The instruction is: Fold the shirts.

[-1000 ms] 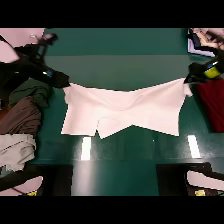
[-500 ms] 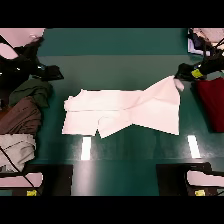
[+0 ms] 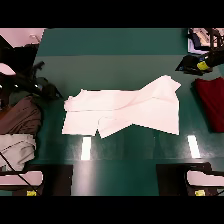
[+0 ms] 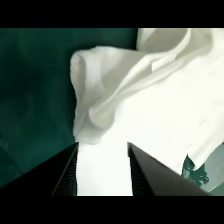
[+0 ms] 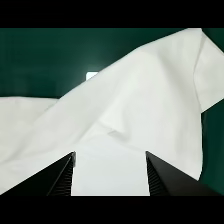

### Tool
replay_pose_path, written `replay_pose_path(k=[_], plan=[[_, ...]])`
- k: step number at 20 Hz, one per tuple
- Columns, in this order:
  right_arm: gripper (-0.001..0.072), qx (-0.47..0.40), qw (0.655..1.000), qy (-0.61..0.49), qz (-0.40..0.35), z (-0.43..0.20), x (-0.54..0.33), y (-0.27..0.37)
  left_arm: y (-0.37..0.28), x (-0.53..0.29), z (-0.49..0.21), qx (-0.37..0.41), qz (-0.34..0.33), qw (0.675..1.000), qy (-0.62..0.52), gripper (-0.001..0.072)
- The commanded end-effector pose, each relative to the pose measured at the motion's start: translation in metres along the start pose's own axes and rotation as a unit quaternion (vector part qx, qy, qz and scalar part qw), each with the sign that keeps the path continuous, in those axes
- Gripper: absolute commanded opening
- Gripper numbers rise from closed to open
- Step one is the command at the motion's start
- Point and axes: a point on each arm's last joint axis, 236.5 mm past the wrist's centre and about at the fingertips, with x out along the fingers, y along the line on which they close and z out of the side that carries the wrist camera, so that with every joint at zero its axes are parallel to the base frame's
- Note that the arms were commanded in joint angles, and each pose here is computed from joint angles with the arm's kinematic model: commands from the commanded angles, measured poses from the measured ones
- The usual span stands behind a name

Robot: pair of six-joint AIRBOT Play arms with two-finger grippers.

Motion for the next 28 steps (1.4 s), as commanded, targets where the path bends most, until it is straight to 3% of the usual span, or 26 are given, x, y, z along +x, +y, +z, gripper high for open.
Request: replay_pose_path(k=[1, 12, 16, 25, 26, 27, 28], plan=[[0.0506, -0.006, 0.999, 0.045, 0.002, -0.021, -0.003, 0.002, -0.004, 0.033, -0.026, -0.002, -0.049, 0.999, 0.010, 0.0386], [0.0504, -0.014, 0.993, 0.121, 0.004, -0.056, -0.009, 0.000, -0.003, 0.031, -0.023, -0.006, -0.040, 0.999, -0.003, 0.0384], [0.0503, -0.012, 0.993, 0.119, 0.004, -0.056, -0.009, -0.001, 0.010, 0.008, -0.016, 0.043, 0.020, 0.999, -0.009, 0.0385], [0.0502, -0.014, 0.992, 0.129, 0.006, -0.060, -0.010, 0.000, -0.001, 0.054, -0.021, 0.031, -0.037, 0.999, 0.001, 0.0382], [0.0503, -0.012, 0.991, 0.130, 0.006, -0.065, -0.010, 0.000, -0.007, 0.058, -0.022, 0.040, -0.037, 0.999, 0.004, 0.0365], [0.0503, -0.009, 0.992, 0.129, 0.005, -0.071, -0.008, -0.002, -0.012, 0.062, -0.021, 0.049, -0.035, 0.998, 0.004, 0.0232], [0.0503, 0.000, 0.992, 0.125, 0.004, -0.079, -0.005, -0.007, -0.016, 0.064, -0.020, 0.055, -0.035, 0.998, 0.004, 0.0014]])
